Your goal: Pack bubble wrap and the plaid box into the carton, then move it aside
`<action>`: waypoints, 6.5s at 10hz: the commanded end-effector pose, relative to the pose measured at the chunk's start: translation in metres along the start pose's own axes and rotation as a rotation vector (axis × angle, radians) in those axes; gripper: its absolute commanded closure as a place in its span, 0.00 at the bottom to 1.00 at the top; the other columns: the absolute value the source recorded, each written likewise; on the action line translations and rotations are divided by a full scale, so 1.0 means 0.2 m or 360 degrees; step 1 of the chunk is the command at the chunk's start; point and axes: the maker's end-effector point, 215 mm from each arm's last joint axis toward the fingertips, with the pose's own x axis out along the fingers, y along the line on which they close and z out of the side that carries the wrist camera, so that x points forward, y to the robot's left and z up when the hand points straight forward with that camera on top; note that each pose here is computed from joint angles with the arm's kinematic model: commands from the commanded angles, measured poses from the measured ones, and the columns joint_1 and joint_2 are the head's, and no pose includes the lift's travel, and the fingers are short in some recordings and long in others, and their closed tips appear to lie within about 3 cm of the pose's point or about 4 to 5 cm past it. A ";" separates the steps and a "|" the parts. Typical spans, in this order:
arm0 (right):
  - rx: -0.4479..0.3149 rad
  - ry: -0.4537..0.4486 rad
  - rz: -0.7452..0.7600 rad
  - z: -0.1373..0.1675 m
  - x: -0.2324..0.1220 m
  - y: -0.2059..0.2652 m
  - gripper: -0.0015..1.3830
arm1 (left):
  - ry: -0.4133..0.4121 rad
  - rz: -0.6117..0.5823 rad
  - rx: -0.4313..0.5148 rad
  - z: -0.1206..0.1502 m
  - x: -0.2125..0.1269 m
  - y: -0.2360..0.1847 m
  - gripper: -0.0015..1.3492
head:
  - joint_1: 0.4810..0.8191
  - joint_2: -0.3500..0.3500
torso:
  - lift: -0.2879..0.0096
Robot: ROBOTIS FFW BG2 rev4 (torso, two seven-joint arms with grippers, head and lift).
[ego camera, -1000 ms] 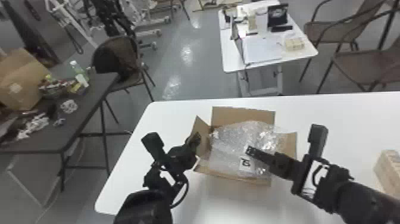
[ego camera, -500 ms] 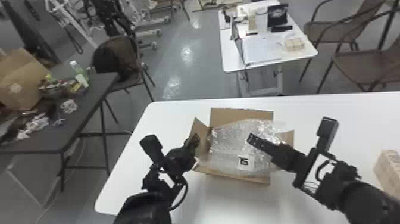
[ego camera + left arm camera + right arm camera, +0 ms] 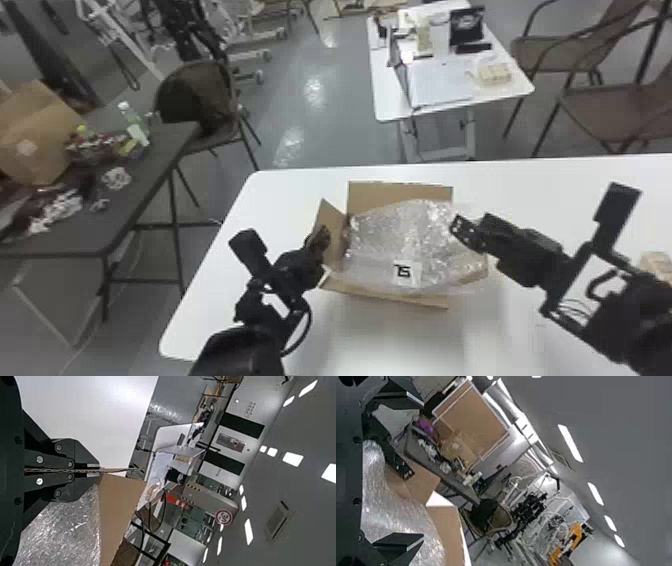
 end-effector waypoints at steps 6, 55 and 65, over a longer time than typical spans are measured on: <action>-0.0769 0.0042 -0.0849 -0.08 -1.11 -0.48 0.11 | -0.0033 0.0065 -0.0034 0.00 -0.11 0.12 0.90 | 0.63 0.81 | 0.88; -0.0438 0.0424 0.0037 -0.07 0.13 -0.01 0.67 | -0.0029 0.0011 -0.0098 -0.06 -0.05 0.01 0.90 | 0.63 0.99 | 0.88; -0.0428 0.0595 0.0002 -0.25 0.11 -0.12 0.08 | -0.0039 -0.0012 -0.0121 -0.05 -0.03 -0.03 0.90 | 0.63 1.00 | 0.88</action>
